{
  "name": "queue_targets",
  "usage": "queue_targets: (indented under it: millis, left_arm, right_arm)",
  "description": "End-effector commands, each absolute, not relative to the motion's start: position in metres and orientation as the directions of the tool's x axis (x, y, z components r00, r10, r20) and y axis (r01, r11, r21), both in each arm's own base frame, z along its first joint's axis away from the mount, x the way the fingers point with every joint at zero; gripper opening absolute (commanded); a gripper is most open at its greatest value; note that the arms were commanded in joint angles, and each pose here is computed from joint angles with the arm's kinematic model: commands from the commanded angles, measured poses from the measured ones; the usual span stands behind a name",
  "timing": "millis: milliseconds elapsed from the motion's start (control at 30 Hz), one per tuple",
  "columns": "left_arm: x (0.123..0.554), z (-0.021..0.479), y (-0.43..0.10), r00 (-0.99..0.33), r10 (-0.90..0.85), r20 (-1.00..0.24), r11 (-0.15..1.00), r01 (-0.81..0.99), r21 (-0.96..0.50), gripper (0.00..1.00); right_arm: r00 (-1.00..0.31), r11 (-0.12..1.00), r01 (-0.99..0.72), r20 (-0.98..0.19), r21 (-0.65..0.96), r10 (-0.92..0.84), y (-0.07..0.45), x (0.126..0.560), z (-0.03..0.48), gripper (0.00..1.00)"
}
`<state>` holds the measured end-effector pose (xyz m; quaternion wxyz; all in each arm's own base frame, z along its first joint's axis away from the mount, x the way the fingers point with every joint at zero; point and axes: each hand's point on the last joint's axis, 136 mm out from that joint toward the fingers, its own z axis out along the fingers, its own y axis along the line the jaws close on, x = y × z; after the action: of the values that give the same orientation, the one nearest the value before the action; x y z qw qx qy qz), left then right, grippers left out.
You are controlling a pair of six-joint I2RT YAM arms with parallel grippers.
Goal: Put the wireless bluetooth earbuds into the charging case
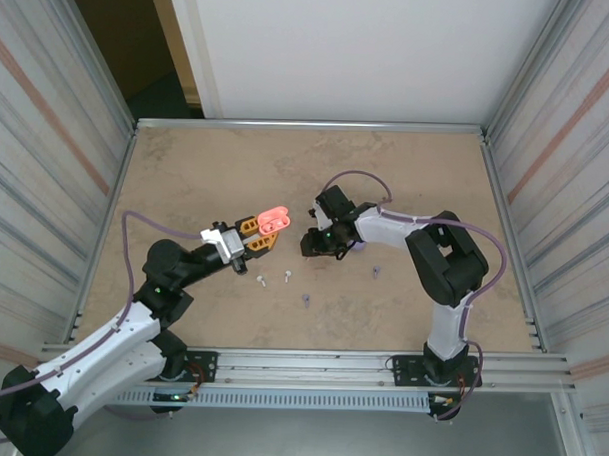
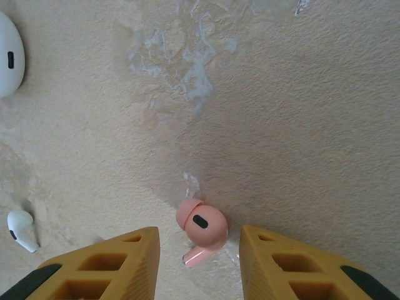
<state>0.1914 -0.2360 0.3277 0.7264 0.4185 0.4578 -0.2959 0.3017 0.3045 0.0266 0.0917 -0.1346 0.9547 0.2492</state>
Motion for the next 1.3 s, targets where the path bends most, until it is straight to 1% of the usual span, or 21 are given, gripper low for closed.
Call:
queue_targets:
  millis: [0,167,733,1033,1267]
  left_arm:
    - [0.187,0.346,-0.233,0.455,-0.066,-0.888,0.492,0.789,0.368,0.0]
    - [0.187,0.345,-0.233,0.453,-0.065,-0.889,0.494,0.789,0.365,0.0]
    - [0.189,0.343,-0.232,0.446,-0.057,-0.893,0.5,0.787,0.361,0.0]
    - [0.191,0.339,-0.231,0.431,-0.053,-0.901,0.506,0.789,0.348,0.0]
    - [0.201,0.312,-0.23,0.362,-0.019,-0.932,0.53,0.794,0.298,0.0]
  right_arm:
    - [-0.935,0.838,-0.334,-0.265,0.431,-0.236,0.311,0.307,0.027,0.37]
    - [-0.935,0.843,-0.335,-0.262,0.421,-0.241,0.313,0.309,0.023,0.35]
    - [-0.935,0.849,-0.34,-0.245,0.404,-0.258,0.312,0.306,0.015,0.2]
    - [-0.922,0.84,-0.366,-0.282,0.401,-0.266,0.312,0.306,0.03,0.2]
    - [-0.907,0.83,-0.387,-0.327,0.403,-0.264,0.309,0.307,0.052,0.2]
